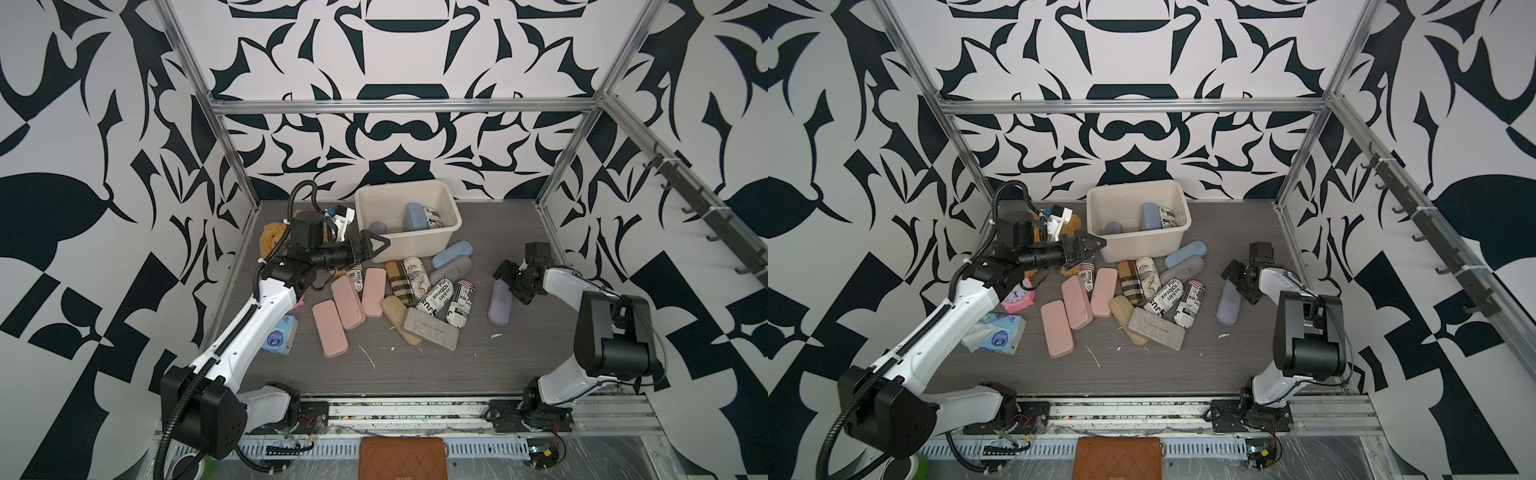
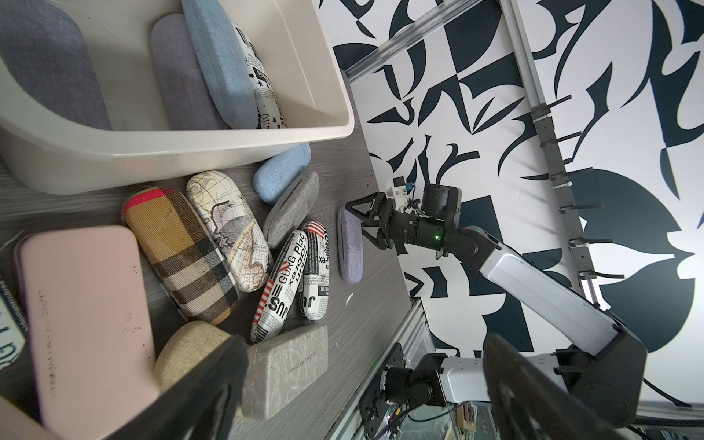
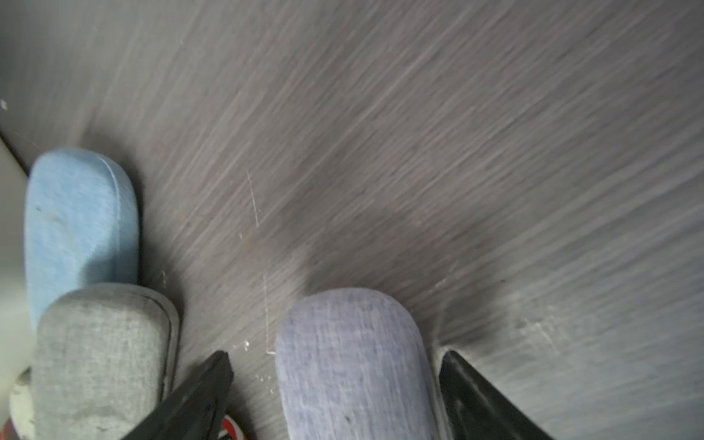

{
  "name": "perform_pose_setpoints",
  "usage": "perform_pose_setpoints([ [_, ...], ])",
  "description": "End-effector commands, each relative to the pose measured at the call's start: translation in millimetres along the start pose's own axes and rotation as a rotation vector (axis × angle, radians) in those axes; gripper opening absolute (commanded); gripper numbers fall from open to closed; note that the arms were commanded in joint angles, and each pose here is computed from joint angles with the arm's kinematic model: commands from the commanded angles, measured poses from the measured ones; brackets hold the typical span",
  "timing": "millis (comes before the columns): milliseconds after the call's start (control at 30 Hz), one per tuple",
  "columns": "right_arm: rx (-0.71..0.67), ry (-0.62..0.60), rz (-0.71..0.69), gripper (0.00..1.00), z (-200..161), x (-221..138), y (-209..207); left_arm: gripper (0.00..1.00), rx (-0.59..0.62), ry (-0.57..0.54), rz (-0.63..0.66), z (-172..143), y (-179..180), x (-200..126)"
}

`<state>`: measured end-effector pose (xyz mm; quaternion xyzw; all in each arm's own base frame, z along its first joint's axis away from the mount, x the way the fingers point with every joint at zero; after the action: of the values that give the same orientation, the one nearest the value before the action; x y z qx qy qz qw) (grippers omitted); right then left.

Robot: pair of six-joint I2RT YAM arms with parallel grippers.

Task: Put the glasses cases into the storage boxes
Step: Adjust the glasses case at the center of the board, then pick up the glasses case at the center of the board.

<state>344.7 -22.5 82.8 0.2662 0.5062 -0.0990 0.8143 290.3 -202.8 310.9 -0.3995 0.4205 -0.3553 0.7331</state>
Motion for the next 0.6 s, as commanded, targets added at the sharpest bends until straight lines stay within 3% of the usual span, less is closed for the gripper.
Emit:
perform_pose_setpoints([
  [0, -0.065, -0.038, -0.022, 0.89, 2, -28, 1, 0.99, 0.016, -0.002, 0.001, 0, -5, -3],
  [200, -0.233, 0.125, -0.146, 0.90, -45, -32, -7, 0.99, 0.010, 0.002, 0.003, 0, -4, -2],
  [400, -0.265, 0.173, -0.217, 0.89, -50, -25, -16, 0.99, 0.010, 0.000, 0.005, 0, -4, -2],
  [567, -0.326, 0.255, -0.209, 0.78, -61, -8, -8, 0.99, 0.015, -0.007, 0.008, 0, -4, -4],
])
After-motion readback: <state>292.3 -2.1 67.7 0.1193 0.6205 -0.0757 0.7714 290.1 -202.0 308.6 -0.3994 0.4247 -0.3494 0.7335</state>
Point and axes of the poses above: each gripper's point midway between its finger pads, its own x axis out along the fingers, its own y axis along the line the jaws close on, z = x × y, the point moved 4 cm from there along -x, back along the fingers, and after that the axes turned 10 degrees about -x, right-handed, at the moved point
